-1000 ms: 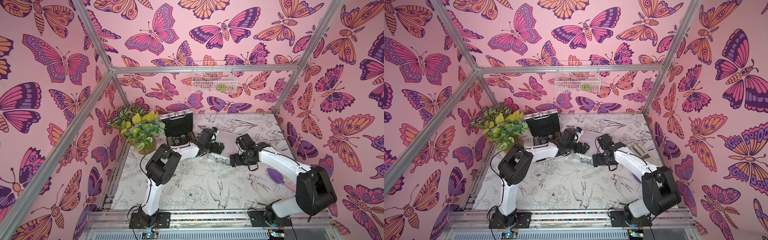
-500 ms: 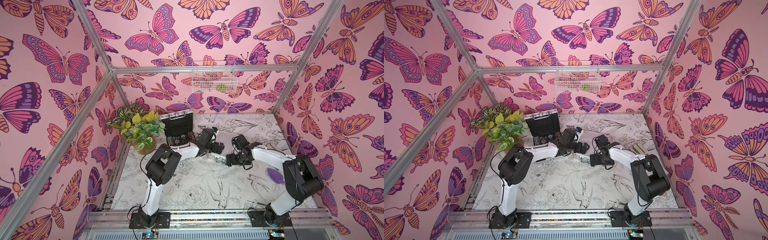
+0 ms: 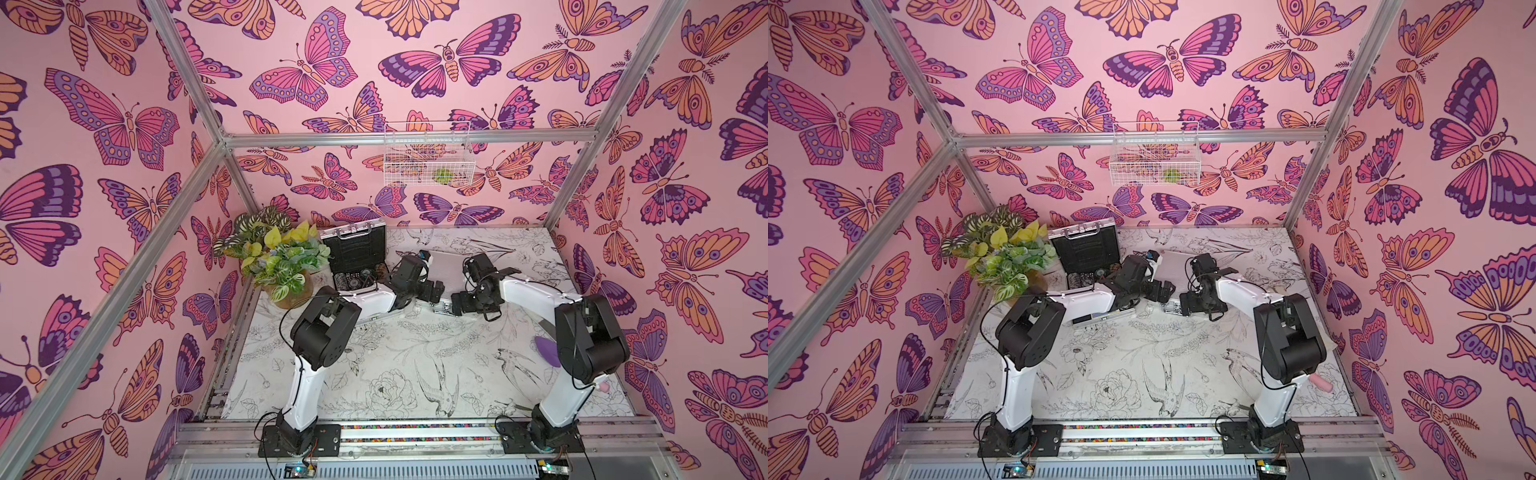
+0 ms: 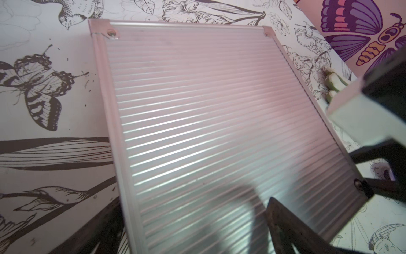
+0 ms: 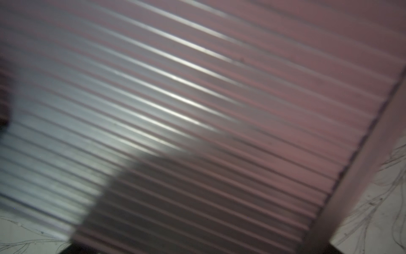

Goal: Close the poker set cases
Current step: Adjust the poker set case at the center of the board, then fasten the fastener on the poker set case.

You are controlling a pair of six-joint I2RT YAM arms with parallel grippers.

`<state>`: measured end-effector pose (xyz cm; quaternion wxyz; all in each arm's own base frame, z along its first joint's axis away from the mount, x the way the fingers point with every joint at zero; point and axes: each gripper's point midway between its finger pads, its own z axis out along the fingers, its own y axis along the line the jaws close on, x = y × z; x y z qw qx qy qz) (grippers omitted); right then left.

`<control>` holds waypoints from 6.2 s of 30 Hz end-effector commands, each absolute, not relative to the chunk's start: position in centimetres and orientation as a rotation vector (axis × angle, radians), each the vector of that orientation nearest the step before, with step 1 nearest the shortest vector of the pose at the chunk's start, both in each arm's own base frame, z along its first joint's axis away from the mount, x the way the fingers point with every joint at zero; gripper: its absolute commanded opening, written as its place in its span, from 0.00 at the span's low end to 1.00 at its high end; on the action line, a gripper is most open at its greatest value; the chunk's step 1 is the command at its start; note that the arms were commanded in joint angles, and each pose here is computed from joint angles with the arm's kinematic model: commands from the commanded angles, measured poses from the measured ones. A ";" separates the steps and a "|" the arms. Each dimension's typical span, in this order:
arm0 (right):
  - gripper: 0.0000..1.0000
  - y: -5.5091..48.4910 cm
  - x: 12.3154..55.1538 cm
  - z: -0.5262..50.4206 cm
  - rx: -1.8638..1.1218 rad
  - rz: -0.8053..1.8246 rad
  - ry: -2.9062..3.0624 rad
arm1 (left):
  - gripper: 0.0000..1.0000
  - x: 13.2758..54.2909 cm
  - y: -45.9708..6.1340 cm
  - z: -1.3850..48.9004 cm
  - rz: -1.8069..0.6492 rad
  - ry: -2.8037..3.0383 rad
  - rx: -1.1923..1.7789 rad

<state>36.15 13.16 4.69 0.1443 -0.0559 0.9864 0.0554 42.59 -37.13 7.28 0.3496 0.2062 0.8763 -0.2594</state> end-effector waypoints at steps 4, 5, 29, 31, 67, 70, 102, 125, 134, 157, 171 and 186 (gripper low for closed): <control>0.99 12.7 38.3 7.5 -0.179 0.155 2.731 | 0.98 39.3 -33.7 1.9 -0.504 2.483 0.628; 0.99 12.7 38.1 7.7 -0.179 0.158 2.729 | 0.98 39.6 -33.7 2.6 -0.494 2.469 0.631; 1.00 11.8 36.5 10.4 -0.114 0.162 2.660 | 0.53 40.9 -35.6 13.1 -0.567 2.333 0.655; 1.00 11.9 36.6 10.4 -0.114 0.174 2.656 | 0.45 40.9 -35.8 12.7 -0.571 2.347 0.655; 0.91 15.8 37.4 11.2 -0.243 0.291 2.652 | 0.00 37.2 -31.4 -4.6 -0.582 2.756 0.462; 0.88 15.6 37.2 10.2 -0.224 0.277 2.685 | 0.00 37.0 -31.2 -5.0 -0.587 2.767 0.448; 0.65 14.6 34.7 3.2 -0.446 0.140 2.895 | 0.00 33.7 -29.5 -7.7 -0.645 2.844 0.350; 0.86 17.6 33.6 4.9 -0.987 -0.157 2.619 | 0.00 33.6 -29.2 -8.3 -0.623 2.848 0.346; 0.86 16.9 34.3 3.6 -0.992 -0.294 2.591 | 0.00 33.6 -29.2 -8.3 -0.624 2.848 0.345; 0.80 16.0 35.8 1.4 -0.967 -0.457 2.560 | 0.00 33.5 -29.2 -8.5 -0.633 2.846 0.348; 0.81 17.2 35.5 1.4 -1.081 -0.446 2.537 | 0.00 33.5 -29.3 -8.4 -0.640 2.843 0.351; 0.85 16.8 36.0 1.1 -1.119 -0.522 2.518 | 0.00 33.5 -29.2 -8.5 -0.637 2.844 0.350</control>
